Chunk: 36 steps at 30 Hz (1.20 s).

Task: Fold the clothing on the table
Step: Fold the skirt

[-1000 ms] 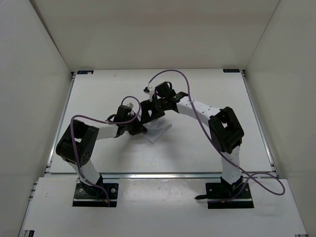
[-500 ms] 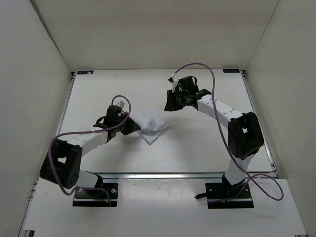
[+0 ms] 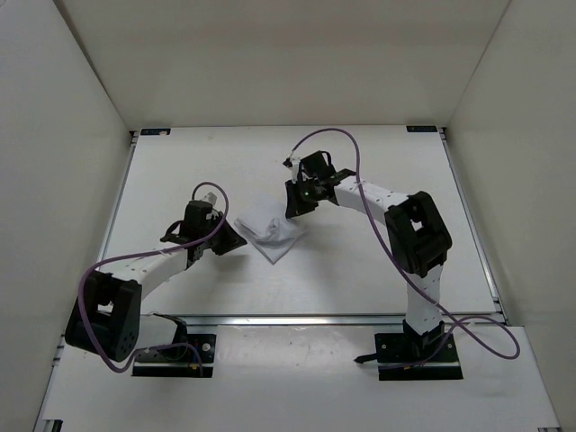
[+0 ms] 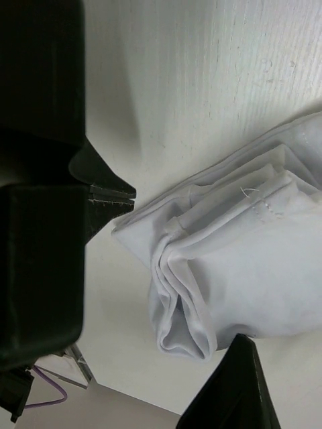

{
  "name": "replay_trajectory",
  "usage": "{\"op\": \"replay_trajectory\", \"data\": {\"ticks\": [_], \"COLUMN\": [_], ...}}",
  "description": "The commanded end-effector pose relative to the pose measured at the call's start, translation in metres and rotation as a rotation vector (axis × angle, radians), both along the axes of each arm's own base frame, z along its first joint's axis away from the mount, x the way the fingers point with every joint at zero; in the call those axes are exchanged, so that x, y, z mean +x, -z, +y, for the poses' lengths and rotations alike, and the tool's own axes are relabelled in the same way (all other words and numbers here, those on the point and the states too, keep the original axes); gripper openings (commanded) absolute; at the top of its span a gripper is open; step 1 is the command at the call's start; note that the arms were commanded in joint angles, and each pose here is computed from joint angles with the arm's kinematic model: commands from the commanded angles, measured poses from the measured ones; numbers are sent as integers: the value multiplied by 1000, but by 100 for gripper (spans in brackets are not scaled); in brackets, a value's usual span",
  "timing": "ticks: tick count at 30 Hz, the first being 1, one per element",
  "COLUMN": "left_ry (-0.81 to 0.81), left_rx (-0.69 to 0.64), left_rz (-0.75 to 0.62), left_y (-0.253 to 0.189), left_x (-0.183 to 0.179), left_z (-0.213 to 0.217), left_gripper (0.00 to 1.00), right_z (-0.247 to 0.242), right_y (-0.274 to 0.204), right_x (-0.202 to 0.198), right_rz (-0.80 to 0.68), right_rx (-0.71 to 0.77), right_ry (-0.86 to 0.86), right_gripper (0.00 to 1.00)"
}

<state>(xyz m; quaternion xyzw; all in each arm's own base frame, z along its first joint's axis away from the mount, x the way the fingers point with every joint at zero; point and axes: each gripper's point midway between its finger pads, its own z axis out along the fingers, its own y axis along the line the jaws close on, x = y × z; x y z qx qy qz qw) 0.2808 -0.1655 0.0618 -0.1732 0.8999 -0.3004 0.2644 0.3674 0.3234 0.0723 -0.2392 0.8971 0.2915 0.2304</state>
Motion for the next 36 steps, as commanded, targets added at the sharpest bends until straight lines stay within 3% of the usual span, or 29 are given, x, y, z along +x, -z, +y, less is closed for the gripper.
{"op": "replay_trajectory", "data": {"ticks": [1, 8, 16, 26, 36], "left_ry": [-7, 14, -5, 11, 19], "left_rx": [-2, -7, -20, -46, -51], "left_rz": [-26, -1, 22, -2, 3], "left_y": [-3, 9, 14, 7, 7], "left_x": [4, 10, 13, 28, 39], "left_z": [1, -9, -6, -15, -15], "left_gripper": [0, 0, 0, 0, 0], "right_z": [14, 13, 46, 50, 65], "right_y": [-35, -32, -32, -19, -40], "right_x": [-5, -28, -70, -101, -129], "right_rz": [-85, -39, -4, 56, 48], "right_rx": [61, 127, 180, 163, 254], "right_ry": [-32, -64, -169, -241, -367], "right_gripper": [3, 5, 5, 4, 4]}}
